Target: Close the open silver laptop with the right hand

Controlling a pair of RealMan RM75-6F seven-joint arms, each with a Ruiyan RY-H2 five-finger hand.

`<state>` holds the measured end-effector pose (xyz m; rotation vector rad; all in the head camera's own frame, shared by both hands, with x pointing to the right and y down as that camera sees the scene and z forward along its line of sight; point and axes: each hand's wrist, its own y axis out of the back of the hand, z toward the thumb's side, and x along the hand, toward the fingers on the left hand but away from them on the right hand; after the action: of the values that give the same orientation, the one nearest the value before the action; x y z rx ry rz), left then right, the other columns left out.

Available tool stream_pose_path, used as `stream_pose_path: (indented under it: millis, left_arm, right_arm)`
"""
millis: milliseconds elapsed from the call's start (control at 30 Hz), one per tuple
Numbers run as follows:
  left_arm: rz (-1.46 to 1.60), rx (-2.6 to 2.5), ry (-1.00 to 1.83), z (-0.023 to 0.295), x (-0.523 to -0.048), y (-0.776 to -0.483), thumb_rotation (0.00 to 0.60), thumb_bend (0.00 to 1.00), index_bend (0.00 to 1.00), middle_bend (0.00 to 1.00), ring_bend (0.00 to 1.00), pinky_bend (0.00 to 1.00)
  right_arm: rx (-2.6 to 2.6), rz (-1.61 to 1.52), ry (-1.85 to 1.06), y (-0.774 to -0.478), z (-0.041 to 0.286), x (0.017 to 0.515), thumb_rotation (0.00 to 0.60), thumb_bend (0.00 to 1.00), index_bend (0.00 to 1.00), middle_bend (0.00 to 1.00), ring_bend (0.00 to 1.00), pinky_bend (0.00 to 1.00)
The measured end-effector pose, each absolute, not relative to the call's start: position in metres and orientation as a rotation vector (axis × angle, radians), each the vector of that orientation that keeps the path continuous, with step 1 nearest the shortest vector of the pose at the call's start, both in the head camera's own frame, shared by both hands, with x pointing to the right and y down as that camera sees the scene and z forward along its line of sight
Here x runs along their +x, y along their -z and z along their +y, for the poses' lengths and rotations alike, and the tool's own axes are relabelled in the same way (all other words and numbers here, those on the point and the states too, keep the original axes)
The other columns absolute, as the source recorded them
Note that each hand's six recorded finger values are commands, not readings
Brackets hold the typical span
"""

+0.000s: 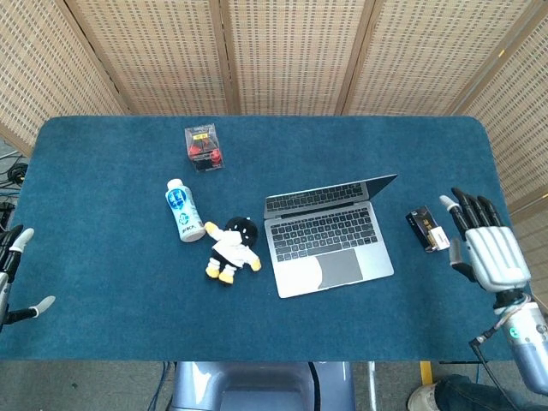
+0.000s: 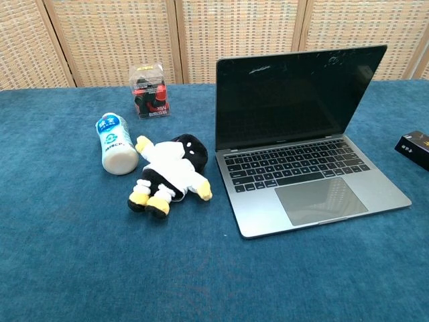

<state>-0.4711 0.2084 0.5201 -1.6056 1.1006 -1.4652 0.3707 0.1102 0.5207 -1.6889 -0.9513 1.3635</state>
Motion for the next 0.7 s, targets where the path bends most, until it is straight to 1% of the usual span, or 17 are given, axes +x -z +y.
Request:
stream_pose_path:
  millis: [100, 233, 367, 500, 600, 700]
  left_arm:
    - [1.101, -1.605, 1.477, 0.206, -0.472, -0.523, 0.6, 0.0, 0.0, 0.0, 0.0, 0.0]
    - [1.098, -1.605, 1.491, 0.204, -0.473, -0.526, 0.6, 0.0, 0.0, 0.0, 0.0, 0.0]
    - [1.092, -1.607, 1.505, 0.202, -0.474, -0.529, 0.6, 0.0, 0.0, 0.0, 0.0, 0.0]
    - [1.097, -1.609, 1.515, 0.201, -0.476, -0.531, 0.6, 0.0, 0.0, 0.0, 0.0, 0.0]
    - [1.101, -1.606, 1.521, 0.2, -0.477, -0.531, 0.6, 0.0, 0.0, 0.0, 0.0, 0.0]
    - [1.099, -1.609, 1.531, 0.199, -0.478, -0.533, 0.6, 0.0, 0.0, 0.0, 0.0, 0.0]
  right_arm:
    - [-1.733, -0.94, -1.346, -0.522, 0.081, 0.351, 0.6, 1.0, 0.02, 0.0, 0.0, 0.0]
    - [-1.77, -0.92, -1.314, -0.524, 0.049, 0.32, 0.6, 1.0, 0.06, 0.01, 0.0, 0.0]
    - [-1.799, -0.896, -1.297, -0.534, 0.033, 0.296, 0.6, 1.0, 0.13, 0.06, 0.0, 0.0]
    - [-1.846, -0.871, -1.282, -0.552, 0.02, 0.268, 0.6, 1.0, 0.18, 0.11, 0.0, 0.0]
    - [-1.85, -0.844, -1.287, -0.564, 0.012, 0.252, 0.6, 1.0, 0.21, 0.15, 0.0, 0.0]
    - [-1.863, -0.82, -1.3, -0.573, 0.01, 0.24, 0.6, 1.0, 0.21, 0.16, 0.01, 0.01]
